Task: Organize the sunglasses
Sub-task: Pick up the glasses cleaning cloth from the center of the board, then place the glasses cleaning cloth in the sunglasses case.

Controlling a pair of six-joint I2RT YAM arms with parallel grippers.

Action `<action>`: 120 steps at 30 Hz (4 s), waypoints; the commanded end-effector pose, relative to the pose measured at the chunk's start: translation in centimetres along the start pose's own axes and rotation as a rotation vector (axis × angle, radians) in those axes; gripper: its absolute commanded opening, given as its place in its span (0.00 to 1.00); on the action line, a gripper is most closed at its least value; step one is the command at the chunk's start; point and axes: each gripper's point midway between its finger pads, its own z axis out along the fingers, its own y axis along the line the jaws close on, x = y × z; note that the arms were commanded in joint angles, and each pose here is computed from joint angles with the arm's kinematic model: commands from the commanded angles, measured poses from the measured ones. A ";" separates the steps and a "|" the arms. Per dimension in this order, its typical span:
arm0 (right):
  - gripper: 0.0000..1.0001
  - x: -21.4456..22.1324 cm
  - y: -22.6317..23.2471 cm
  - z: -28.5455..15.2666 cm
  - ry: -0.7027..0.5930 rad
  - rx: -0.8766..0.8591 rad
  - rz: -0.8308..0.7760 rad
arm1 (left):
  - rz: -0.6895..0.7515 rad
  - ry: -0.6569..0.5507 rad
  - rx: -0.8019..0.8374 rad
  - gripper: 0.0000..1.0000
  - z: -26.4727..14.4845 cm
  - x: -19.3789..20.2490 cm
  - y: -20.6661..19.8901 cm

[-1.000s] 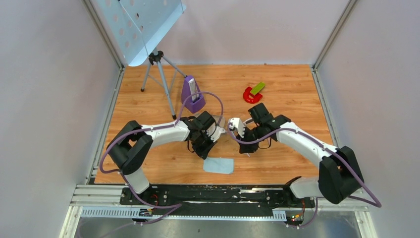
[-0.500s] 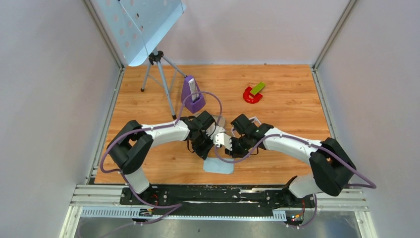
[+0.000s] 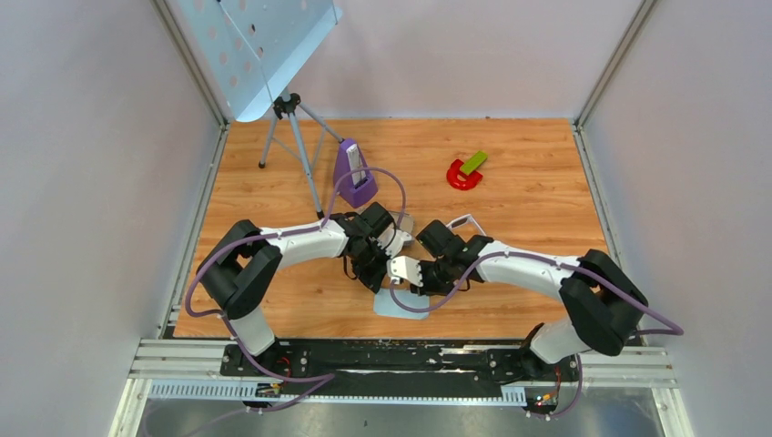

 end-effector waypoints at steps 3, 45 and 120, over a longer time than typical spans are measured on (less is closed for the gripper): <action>0.24 0.6 0.7 1.0 0.041 -0.032 -0.006 | -0.019 0.029 0.004 0.00 0.3 0.4 0.1; 0.00 -2.0 -7.5 -1.3 0.047 0.210 0.092 | -0.069 -0.167 -0.249 0.00 -4.9 -3.7 4.5; 0.00 -3.1 -15.2 1.9 0.022 0.229 0.331 | -0.196 -0.190 -0.451 0.00 -5.6 -10.3 13.2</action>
